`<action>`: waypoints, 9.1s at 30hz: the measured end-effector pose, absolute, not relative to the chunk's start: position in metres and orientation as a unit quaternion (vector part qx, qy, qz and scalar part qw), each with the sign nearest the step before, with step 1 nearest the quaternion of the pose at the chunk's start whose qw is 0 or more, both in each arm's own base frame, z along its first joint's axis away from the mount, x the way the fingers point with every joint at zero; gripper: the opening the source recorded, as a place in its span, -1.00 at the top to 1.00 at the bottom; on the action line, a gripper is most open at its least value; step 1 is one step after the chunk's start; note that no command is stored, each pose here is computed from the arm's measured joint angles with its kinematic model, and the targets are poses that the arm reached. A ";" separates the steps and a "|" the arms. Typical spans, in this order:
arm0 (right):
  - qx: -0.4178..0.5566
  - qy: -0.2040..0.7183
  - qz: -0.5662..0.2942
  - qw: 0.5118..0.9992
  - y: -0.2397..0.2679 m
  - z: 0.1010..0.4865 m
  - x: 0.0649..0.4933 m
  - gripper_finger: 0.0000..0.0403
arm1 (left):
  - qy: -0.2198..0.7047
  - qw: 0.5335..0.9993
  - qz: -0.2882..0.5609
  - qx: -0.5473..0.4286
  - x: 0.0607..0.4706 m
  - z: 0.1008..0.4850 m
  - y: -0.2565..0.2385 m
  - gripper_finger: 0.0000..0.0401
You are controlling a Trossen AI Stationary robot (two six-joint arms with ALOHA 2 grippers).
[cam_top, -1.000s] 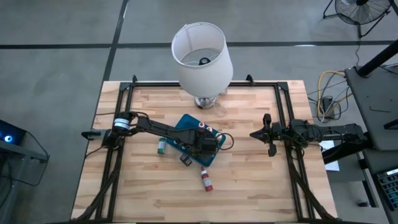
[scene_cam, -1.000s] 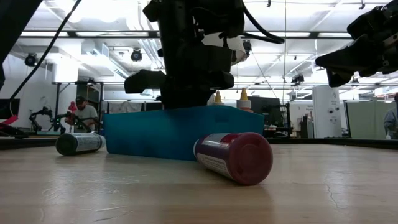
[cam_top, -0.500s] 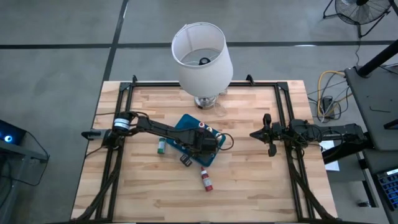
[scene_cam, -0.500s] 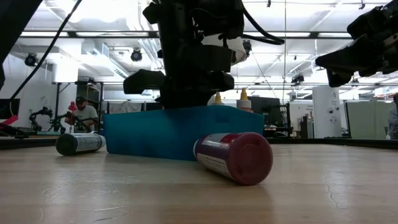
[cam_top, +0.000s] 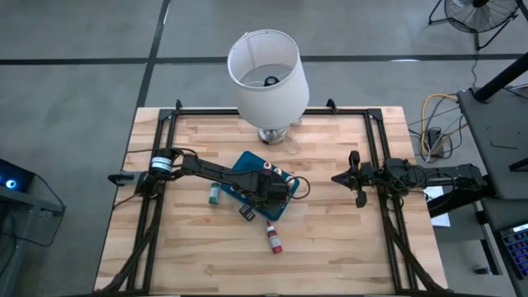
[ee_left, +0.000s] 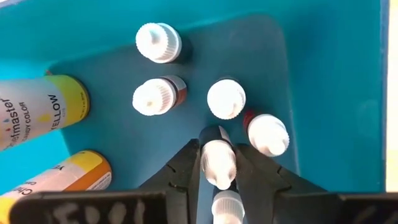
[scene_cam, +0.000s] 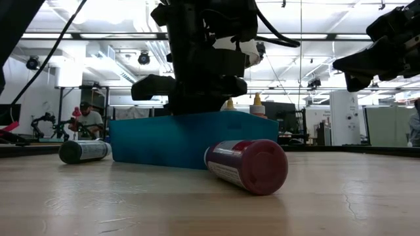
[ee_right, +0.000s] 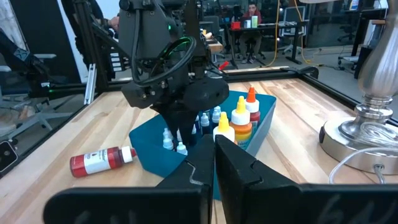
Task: Pick & Place food coloring
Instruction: Put the small black food coloring bottle into the blue container, then put the large green food coloring bottle into the blue container
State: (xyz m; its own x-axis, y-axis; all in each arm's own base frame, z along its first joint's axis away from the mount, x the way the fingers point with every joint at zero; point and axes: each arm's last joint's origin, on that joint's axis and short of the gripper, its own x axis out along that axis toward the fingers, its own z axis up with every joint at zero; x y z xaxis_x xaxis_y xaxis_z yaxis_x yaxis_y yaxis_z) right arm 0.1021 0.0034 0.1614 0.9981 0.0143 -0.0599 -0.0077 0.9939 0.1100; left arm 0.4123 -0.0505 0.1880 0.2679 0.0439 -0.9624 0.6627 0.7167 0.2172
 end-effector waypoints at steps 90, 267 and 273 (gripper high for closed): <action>0.055 0.033 0.005 0.998 0.003 0.161 0.102 0.96 | 0.594 0.803 0.050 -0.005 0.292 0.330 -0.030 0.62; 0.055 0.033 0.006 0.998 0.003 0.161 0.102 0.96 | 0.509 0.518 0.443 -0.525 0.214 0.156 0.051 0.46; 0.055 0.033 0.005 0.998 0.003 0.161 0.102 0.96 | 0.514 0.513 0.435 -0.533 0.214 0.156 0.051 0.50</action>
State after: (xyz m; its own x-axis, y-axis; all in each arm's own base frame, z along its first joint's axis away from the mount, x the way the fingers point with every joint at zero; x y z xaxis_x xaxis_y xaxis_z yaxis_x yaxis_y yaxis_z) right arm 0.1024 0.0034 0.1609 0.9977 0.0144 -0.0661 -0.0071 0.9939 0.1097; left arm 0.2145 0.0506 0.1558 0.0943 -0.1008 -0.9904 -0.9935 0.0542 -0.1001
